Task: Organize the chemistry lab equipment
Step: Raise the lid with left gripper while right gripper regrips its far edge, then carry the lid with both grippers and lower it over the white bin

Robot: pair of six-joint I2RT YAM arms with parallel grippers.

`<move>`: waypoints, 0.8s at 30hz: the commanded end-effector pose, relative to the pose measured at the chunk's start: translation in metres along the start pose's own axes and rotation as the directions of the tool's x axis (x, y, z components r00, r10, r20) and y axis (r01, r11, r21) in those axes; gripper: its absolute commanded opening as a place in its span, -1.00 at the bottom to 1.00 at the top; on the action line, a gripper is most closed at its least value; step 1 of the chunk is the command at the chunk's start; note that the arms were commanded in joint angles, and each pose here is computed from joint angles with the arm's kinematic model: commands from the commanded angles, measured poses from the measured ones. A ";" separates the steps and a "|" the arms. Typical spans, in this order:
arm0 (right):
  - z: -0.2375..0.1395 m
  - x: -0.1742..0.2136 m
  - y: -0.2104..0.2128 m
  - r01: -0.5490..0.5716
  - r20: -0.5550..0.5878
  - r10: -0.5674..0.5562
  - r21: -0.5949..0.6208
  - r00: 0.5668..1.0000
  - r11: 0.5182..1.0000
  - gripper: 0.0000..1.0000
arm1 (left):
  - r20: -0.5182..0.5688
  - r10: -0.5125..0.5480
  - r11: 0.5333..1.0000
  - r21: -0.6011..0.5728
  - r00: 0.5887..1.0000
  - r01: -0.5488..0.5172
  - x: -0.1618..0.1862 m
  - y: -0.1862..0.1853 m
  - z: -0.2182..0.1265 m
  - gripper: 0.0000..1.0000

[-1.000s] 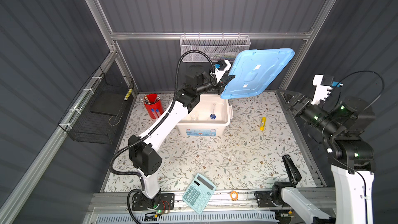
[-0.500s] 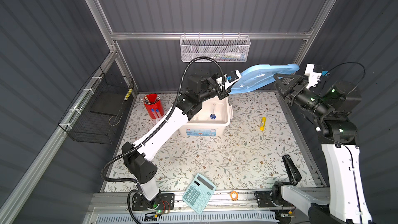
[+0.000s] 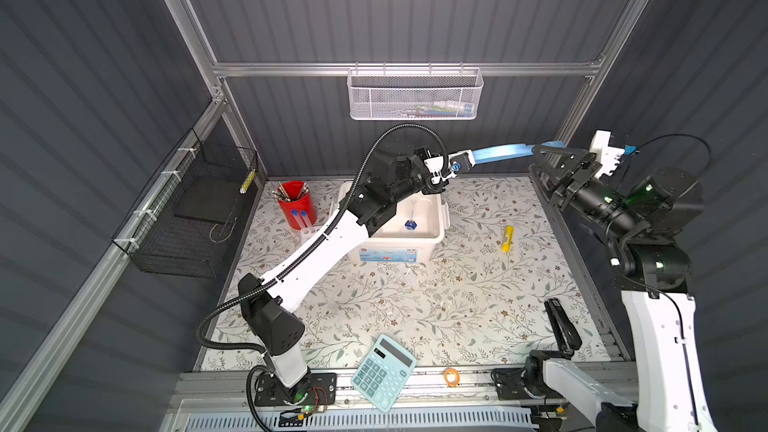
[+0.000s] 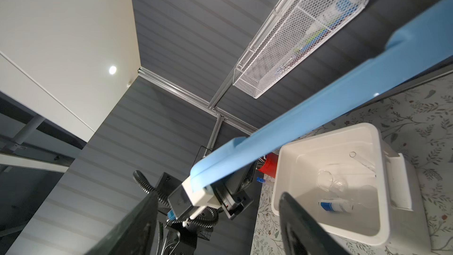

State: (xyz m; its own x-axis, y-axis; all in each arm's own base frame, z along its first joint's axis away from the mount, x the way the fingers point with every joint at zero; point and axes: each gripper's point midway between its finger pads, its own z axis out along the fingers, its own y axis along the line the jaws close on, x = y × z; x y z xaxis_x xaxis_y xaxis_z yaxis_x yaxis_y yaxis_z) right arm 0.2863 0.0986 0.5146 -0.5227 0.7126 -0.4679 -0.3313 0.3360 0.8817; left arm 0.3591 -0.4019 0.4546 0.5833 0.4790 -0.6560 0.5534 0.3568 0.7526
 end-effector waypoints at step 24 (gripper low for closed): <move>0.007 -0.001 -0.035 -0.123 0.031 0.121 0.040 0.992 0.992 0.47 | 0.092 0.165 0.986 -0.055 0.982 -0.161 -0.036 0.004 -0.048 -0.86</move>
State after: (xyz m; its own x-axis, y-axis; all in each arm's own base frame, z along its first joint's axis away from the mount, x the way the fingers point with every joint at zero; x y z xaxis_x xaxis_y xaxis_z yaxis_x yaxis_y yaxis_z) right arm 0.3108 0.0921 0.4687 -0.5596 0.7616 -0.3267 -0.1867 0.2682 0.9451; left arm 0.3293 -0.3834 0.4510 0.6567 0.5151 -0.5508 0.4764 0.2828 0.8325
